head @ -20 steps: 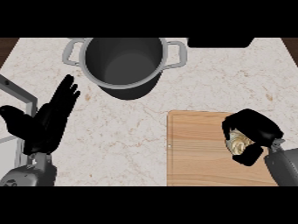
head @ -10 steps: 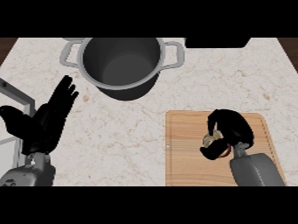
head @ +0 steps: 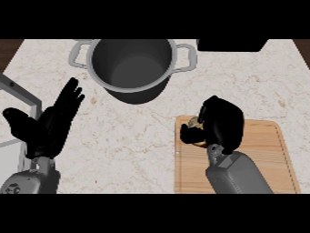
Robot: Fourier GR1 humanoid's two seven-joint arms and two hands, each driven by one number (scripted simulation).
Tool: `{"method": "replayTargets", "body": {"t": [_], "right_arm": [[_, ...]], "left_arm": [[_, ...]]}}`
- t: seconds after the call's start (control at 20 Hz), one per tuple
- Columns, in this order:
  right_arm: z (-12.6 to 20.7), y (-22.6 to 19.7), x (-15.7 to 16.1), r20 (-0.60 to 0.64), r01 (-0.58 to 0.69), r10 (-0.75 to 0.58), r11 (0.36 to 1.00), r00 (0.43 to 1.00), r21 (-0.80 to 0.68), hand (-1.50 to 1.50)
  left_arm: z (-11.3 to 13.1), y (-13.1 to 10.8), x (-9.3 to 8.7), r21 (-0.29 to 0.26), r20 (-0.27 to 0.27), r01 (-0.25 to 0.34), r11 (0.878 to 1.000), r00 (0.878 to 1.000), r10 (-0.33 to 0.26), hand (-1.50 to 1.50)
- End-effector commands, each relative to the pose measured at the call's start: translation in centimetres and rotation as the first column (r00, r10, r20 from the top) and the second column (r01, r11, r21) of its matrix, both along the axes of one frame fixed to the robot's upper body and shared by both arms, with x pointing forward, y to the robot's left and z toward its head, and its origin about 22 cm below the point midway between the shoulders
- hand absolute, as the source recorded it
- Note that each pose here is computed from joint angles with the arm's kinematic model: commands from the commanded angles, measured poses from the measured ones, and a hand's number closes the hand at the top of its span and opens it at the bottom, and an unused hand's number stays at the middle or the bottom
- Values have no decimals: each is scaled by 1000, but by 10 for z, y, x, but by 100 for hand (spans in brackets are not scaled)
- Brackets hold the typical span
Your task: Pick the cupcake from the cutting board and place it in the pot
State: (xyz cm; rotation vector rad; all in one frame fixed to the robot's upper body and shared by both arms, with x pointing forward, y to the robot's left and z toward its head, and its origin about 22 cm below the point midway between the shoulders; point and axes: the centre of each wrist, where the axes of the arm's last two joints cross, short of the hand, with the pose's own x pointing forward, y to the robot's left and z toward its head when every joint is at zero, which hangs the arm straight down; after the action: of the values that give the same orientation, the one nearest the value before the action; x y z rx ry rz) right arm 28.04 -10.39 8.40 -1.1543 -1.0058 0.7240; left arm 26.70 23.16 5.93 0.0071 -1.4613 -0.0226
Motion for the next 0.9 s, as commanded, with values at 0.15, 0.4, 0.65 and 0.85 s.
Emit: {"method": "replayTargets", "body": {"t": [0.15,0.4,0.65,0.85], "right_arm": [[89,69,-36,257,28,-30,1000,966,11,150],[136,104,-39,430,-85,93,996,898,-38,150],[177,121,-31,470,-125,109,992,876,2,150],[191,127,2,445,-104,88,994,891,13,150]], "left_arm": [[-4,4,4,7,22,-7,1000,1000,7,0],[3,-8,13,-1,9,15,1000,1000,-15,0],[10,-13,18,10,21,27,1000,999,-27,0],[4,2,12,6,16,42,999,999,-42,0]]}}
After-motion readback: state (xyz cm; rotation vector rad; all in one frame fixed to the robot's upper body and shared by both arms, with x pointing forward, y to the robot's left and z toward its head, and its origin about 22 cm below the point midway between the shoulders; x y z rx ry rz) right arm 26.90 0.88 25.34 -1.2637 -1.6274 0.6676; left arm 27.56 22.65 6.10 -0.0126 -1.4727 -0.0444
